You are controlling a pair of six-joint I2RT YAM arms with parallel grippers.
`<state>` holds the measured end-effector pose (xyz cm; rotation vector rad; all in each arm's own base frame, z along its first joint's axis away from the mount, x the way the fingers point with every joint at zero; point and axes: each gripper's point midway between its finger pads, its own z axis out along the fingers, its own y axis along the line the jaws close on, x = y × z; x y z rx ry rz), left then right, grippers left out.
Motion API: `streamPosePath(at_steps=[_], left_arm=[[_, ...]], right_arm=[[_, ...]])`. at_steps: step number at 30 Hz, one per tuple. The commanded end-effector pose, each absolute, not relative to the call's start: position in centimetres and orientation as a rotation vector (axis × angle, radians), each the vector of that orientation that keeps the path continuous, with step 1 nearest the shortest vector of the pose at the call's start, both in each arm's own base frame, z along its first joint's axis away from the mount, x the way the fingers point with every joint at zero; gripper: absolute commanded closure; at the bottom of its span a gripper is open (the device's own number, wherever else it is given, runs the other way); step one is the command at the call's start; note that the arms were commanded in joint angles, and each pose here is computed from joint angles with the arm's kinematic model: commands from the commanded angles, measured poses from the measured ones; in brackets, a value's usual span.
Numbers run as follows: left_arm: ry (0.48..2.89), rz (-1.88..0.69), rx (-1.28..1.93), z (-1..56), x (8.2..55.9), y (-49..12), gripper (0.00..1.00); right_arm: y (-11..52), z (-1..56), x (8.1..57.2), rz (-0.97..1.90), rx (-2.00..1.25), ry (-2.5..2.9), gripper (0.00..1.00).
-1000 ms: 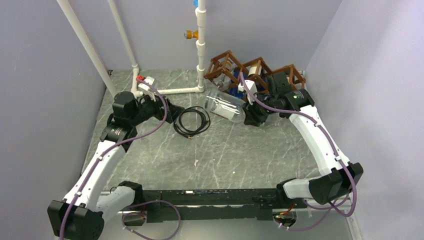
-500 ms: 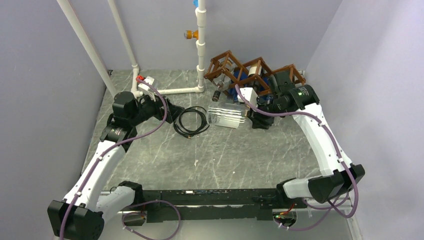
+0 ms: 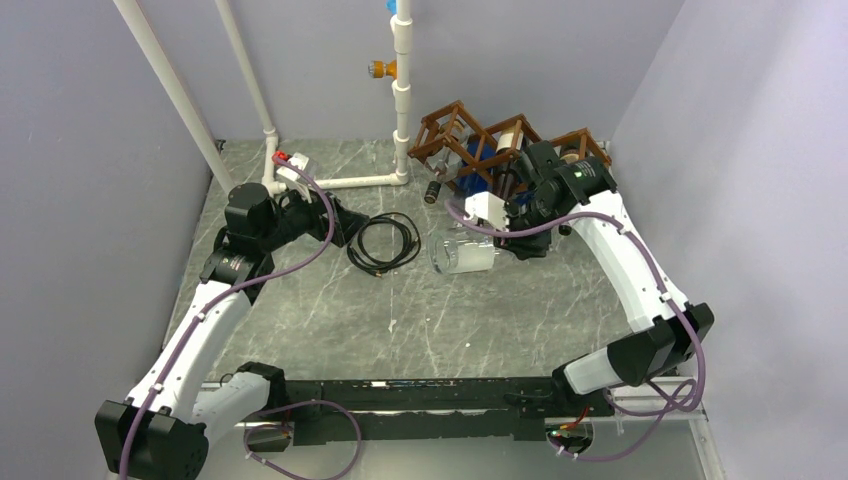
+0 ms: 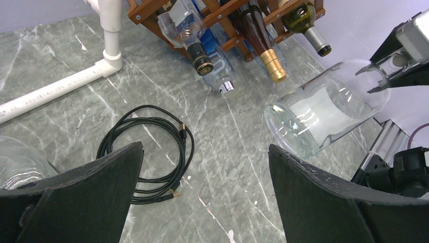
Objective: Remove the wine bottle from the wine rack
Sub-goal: Pick up the wine bottle from the wine rack, then place the wine bottle at the center of the board.
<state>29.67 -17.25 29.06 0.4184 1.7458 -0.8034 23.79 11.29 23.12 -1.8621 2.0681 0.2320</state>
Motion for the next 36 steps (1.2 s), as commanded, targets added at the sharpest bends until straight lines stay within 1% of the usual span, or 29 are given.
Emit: streamPosePath(at_steps=[1,5,12,15,36], left_arm=[[1.669,-0.801,0.461,31.4,29.5,-17.4,0.01],[1.672,-0.8,0.462,31.3,29.6,-17.4,0.01],[1.668,-0.8,0.464,31.4,29.5,-17.4,0.01],[1.666,-0.804,0.465,31.5,29.4,-17.4,0.01],[1.66,-0.805,0.468,31.7,29.3,-17.4,0.01]], right_arm=[[12.2,26.4,25.3,0.087,-1.907,1.888,1.0],[11.7,25.5,25.2,-0.028,-1.99,1.911,1.0],[11.9,24.4,24.6,-0.098,-2.091,1.93,1.0],[11.5,23.7,24.7,-0.182,-2.135,1.951,1.0],[10.5,20.3,24.5,-0.511,-2.374,1.979,1.0]])
